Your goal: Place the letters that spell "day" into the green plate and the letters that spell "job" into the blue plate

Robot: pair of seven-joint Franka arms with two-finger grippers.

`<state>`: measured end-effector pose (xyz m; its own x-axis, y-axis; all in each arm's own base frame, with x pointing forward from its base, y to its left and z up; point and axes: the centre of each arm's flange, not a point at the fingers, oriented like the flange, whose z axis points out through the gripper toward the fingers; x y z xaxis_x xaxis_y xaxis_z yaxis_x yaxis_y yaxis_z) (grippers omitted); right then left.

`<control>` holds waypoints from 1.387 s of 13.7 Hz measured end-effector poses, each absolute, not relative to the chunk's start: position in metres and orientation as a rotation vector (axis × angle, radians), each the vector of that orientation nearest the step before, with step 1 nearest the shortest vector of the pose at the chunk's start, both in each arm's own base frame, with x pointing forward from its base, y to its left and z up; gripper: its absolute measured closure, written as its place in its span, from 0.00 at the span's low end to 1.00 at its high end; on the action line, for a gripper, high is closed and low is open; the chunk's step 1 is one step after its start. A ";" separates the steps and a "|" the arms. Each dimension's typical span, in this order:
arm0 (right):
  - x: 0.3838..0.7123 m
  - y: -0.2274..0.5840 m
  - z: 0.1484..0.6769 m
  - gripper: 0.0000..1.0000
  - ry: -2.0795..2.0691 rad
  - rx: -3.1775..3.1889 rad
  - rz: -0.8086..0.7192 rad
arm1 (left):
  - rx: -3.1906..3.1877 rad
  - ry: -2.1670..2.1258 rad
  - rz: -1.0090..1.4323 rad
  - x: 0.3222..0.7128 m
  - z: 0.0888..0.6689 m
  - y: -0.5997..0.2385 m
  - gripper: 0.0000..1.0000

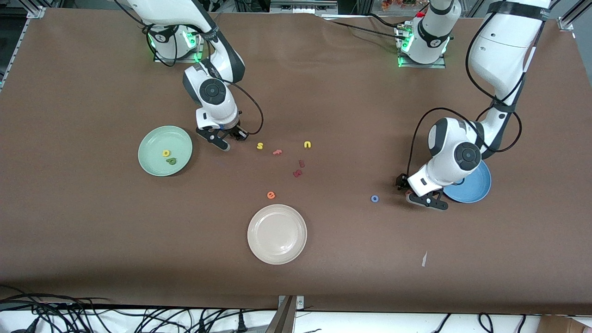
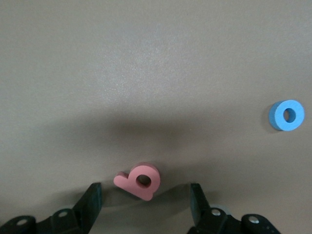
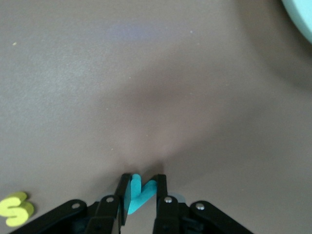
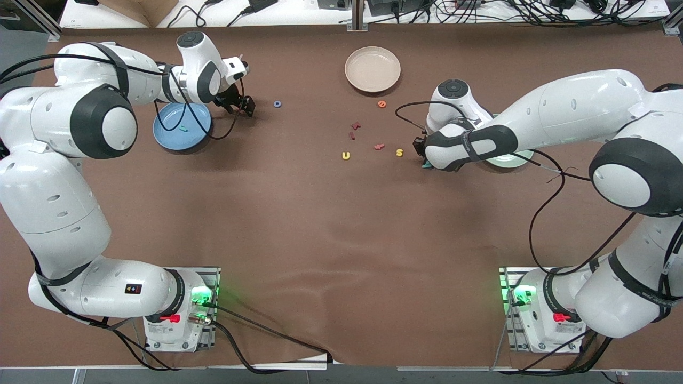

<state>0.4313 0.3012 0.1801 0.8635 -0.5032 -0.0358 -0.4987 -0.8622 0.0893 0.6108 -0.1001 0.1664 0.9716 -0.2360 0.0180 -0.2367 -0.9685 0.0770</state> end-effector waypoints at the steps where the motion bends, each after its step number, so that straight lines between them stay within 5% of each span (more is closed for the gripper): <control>1: 0.433 0.298 0.186 0.75 -0.753 2.952 -0.107 | 3.041 -0.365 0.014 0.611 0.167 -0.100 0.19; 8: 0.498 0.168 0.257 0.75 -0.330 2.990 -0.153 | 3.043 -0.365 0.017 0.612 0.167 -0.099 0.30; 11: 0.512 0.105 0.255 0.75 -0.205 2.992 -0.174 | 3.048 -0.361 0.026 0.613 0.171 -0.095 0.59; 14: 0.513 0.099 0.250 0.52 -0.182 2.989 -0.179 | 3.052 -0.356 0.033 0.615 0.173 -0.092 0.92; 16: 0.515 0.105 0.253 0.29 -0.167 2.993 -0.168 | 3.053 -0.356 0.032 0.615 0.173 -0.091 0.97; 19: 0.529 0.113 0.276 0.01 -0.160 2.988 -0.191 | 3.053 -0.355 0.035 0.615 0.174 -0.091 0.92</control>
